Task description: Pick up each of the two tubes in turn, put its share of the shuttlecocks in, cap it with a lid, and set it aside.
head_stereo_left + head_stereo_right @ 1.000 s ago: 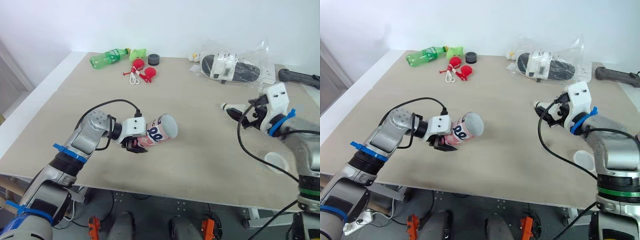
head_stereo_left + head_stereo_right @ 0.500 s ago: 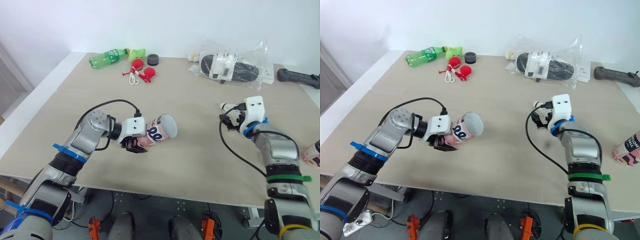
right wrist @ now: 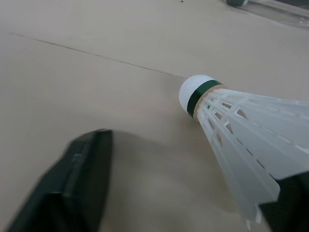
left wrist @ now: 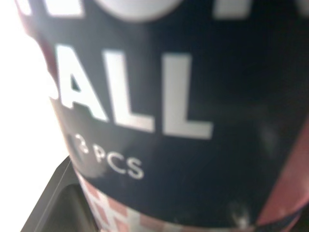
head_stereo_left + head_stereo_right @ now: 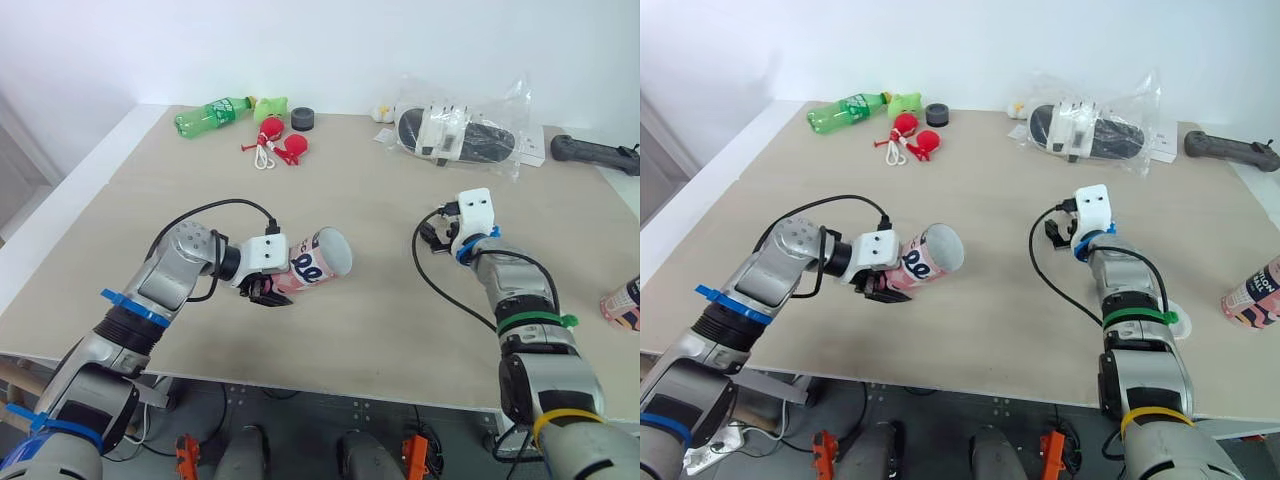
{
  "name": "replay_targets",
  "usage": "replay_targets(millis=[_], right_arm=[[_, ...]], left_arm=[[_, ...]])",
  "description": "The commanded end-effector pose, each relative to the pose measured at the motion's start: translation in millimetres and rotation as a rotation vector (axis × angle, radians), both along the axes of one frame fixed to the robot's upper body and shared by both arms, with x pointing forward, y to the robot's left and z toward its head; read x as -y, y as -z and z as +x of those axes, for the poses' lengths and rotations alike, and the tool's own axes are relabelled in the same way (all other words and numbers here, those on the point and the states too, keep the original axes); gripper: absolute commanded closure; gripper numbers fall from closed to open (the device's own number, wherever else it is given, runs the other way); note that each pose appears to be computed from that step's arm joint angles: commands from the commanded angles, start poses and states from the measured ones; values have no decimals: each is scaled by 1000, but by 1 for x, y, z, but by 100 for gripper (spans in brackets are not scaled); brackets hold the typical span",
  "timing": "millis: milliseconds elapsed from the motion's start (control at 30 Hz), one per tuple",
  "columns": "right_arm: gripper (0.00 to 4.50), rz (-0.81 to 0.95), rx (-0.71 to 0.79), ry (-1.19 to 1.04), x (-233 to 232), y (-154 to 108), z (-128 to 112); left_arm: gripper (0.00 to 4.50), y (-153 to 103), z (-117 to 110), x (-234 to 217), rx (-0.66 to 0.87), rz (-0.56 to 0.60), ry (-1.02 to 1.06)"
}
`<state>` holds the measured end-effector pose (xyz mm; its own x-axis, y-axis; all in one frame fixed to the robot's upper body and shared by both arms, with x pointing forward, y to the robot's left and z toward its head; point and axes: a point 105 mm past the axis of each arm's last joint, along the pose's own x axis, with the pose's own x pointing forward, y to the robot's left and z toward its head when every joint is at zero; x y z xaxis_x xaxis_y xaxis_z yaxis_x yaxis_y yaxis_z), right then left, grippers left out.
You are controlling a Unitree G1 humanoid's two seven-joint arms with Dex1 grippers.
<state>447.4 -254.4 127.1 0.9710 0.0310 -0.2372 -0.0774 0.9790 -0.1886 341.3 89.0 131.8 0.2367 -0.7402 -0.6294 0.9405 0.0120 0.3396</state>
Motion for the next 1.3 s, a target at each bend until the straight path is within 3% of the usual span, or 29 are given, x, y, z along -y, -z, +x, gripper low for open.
replay_targets(millis=[33,100,133,167,267,333,400,600,667,767,900,1033,1300], right_arm=[[210,-8,68,1,-1,-20,6],[296,-18,68,-12,-2,-20,7],[314,-21,69,-17,-3,-20,7],[380,-22,71,-22,-3,-21,6],[439,-36,85,-54,-6,-26,6],[439,-60,100,-95,-10,-31,4],[439,-110,158,-282,-33,-52,-5],[439,-260,249,-923,-106,-115,-95],[439,-323,234,-1040,-114,-129,-121],[439,-393,198,-1114,-119,-140,-141],[439,-506,120,-1193,-125,-137,-156],[439,-596,88,-1240,-149,-124,-156],[439,-584,102,-1348,-181,-115,-165]], left_arm=[[143,2,-2,-1,-3,7,-4],[143,2,-2,-1,-3,7,-6],[143,2,-2,-1,-3,7,-7],[143,2,-2,-1,-3,7,-7],[143,2,-2,0,-1,6,-5],[143,2,-2,0,-1,6,-4],[143,3,-2,1,-3,6,-2],[143,5,-3,2,-11,7,4],[143,6,-3,2,-13,8,5],[143,6,-3,2,-14,7,4],[143,8,-3,4,-19,6,6],[143,8,-2,6,-19,0,6],[143,8,-2,7,-20,-4,5]])
